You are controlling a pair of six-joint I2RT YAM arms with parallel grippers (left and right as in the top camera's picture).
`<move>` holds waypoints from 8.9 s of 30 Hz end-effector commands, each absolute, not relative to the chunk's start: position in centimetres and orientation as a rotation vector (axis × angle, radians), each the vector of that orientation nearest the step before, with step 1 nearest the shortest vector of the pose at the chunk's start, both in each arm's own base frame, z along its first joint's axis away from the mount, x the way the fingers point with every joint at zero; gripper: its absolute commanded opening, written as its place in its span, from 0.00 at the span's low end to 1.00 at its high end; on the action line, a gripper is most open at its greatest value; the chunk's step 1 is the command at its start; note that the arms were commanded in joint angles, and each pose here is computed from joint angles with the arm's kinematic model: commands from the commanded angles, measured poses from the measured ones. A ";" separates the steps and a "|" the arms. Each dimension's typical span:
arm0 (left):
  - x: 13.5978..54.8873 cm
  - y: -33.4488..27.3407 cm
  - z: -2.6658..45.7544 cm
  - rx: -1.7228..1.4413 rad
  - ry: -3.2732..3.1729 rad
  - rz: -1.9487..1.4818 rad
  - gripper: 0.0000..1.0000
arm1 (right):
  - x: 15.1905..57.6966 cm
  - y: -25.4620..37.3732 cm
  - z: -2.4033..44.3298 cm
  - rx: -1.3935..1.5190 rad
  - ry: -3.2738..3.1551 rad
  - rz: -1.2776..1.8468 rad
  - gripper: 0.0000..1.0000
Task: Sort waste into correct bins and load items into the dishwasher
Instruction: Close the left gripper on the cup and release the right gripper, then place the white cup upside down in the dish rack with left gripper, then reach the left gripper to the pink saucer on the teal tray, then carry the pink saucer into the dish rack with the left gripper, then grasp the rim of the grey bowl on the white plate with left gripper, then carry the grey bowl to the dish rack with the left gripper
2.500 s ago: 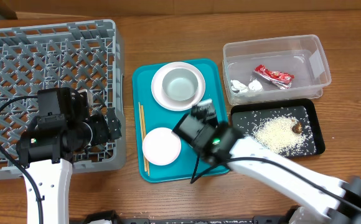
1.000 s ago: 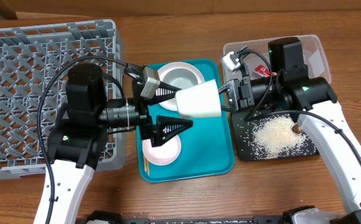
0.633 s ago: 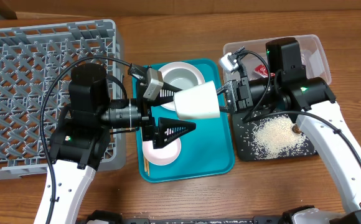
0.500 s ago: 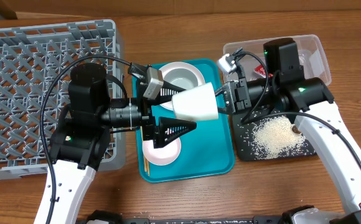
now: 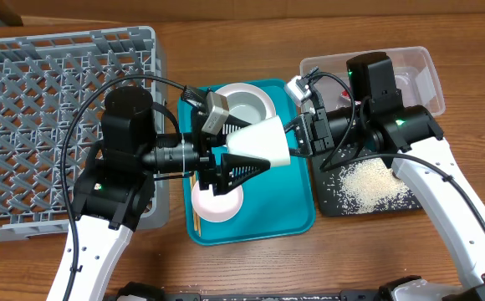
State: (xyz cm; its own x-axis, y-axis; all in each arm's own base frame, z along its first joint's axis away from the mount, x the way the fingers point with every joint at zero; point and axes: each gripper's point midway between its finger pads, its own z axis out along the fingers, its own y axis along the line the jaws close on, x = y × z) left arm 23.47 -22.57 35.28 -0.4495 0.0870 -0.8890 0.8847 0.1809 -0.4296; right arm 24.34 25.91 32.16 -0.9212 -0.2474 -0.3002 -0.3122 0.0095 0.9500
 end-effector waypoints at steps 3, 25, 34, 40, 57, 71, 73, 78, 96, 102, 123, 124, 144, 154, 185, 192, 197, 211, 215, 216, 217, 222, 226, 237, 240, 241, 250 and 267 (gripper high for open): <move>23.9 -22.7 35.7 0.914 1.709 -1.298 0.70 | 24.2 26.0 32.5 -0.639 2.176 2.095 0.04; 29.3 -7.1 24.8 0.123 2.375 -0.549 0.04 | 32.3 13.7 18.2 0.121 2.755 0.679 0.56; 25.5 7.8 20.8 -0.574 2.533 -0.117 0.05 | 30.8 6.7 19.1 0.186 2.757 0.421 0.67; 25.7 12.1 19.8 -0.796 2.482 -0.081 0.04 | 30.2 6.4 18.9 0.208 2.781 0.417 0.68; 28.1 15.5 11.2 -0.943 2.684 -0.046 0.47 | 29.4 6.3 18.6 0.216 2.816 0.414 0.68; 29.6 14.2 19.7 -0.829 2.564 -0.063 1.00 | 29.1 6.3 18.6 0.218 2.827 0.413 0.69; 29.5 12.7 20.3 -0.826 2.562 -0.107 1.00 | 29.2 6.3 18.6 0.218 2.826 0.413 0.69; 29.7 7.3 20.0 -0.668 2.663 -0.242 1.00 | 29.2 6.3 18.6 0.218 2.826 0.413 0.70; 28.7 -16.0 14.0 0.373 2.884 -0.403 1.00 | 29.4 6.3 18.6 0.217 2.817 0.414 1.00; 27.1 -19.3 8.7 0.544 3.029 -0.353 0.88 | 29.3 6.3 18.6 0.217 2.821 0.414 1.00; 27.0 -20.0 7.2 0.492 3.161 -0.309 0.04 | 28.9 6.3 18.5 0.222 2.838 0.412 1.00; 27.3 -20.0 8.2 0.487 3.140 -0.316 0.04 | 28.9 6.3 18.5 0.222 2.838 0.412 1.00; 38.8 -5.6 23.0 0.282 2.544 -0.600 0.04 | 28.9 6.3 18.4 0.223 2.841 0.412 1.00; 43.2 2.8 23.8 0.173 2.232 -0.874 0.04 | 28.9 6.3 18.3 0.223 2.842 0.412 1.00; 40.7 16.0 15.0 -0.472 2.081 -1.315 0.49 | 28.9 6.3 18.4 0.223 2.839 0.412 1.00; 39.3 15.1 19.9 -0.405 2.067 -1.249 0.75 | 28.9 6.3 18.3 0.224 2.843 0.411 1.00; 37.6 12.3 25.7 -0.288 2.069 -1.150 0.88 | 28.8 6.3 18.3 0.224 2.846 0.411 1.00; 37.3 -4.1 24.4 0.230 2.512 -0.710 0.84 | 27.4 2.0 17.4 0.476 2.880 0.069 1.00; 38.5 -11.0 21.5 0.518 2.562 -0.510 0.85 | 27.4 1.8 17.3 0.494 2.877 0.058 1.00; 38.8 -12.5 20.8 0.578 2.563 -0.466 0.85 | 27.4 1.9 17.3 0.493 2.878 0.059 1.00; 39.0 -13.6 20.1 0.620 2.563 -0.435 0.85 | 27.4 1.9 17.3 0.493 2.878 0.058 1.00; 39.9 -19.4 14.3 0.840 2.591 -0.214 0.86 | 27.3 1.9 17.3 0.493 2.878 0.058 1.00; 40.0 -21.1 9.7 0.926 2.642 -0.093 0.83 | 27.3 1.9 17.3 0.493 2.879 0.058 1.00; 39.5 -21.3 3.9 0.928 2.769 -0.041 0.33 | 27.1 1.9 17.3 0.494 2.888 0.060 1.00; 40.0 -21.6 5.1 0.882 2.753 -0.053 0.08 | 27.1 1.9 17.3 0.494 2.890 0.059 1.00; 40.3 -21.7 5.7 0.864 2.745 -0.058 0.04 | 27.1 1.9 17.3 0.494 2.891 0.059 1.00; 42.1 -22.2 14.4 0.748 2.645 -0.102 0.04 | 26.8 1.9 17.2 0.496 2.901 0.054 1.00; 45.7 -8.4 26.5 0.308 2.362 -0.918 0.04 | 26.8 1.9 17.2 0.495 2.901 0.054 1.00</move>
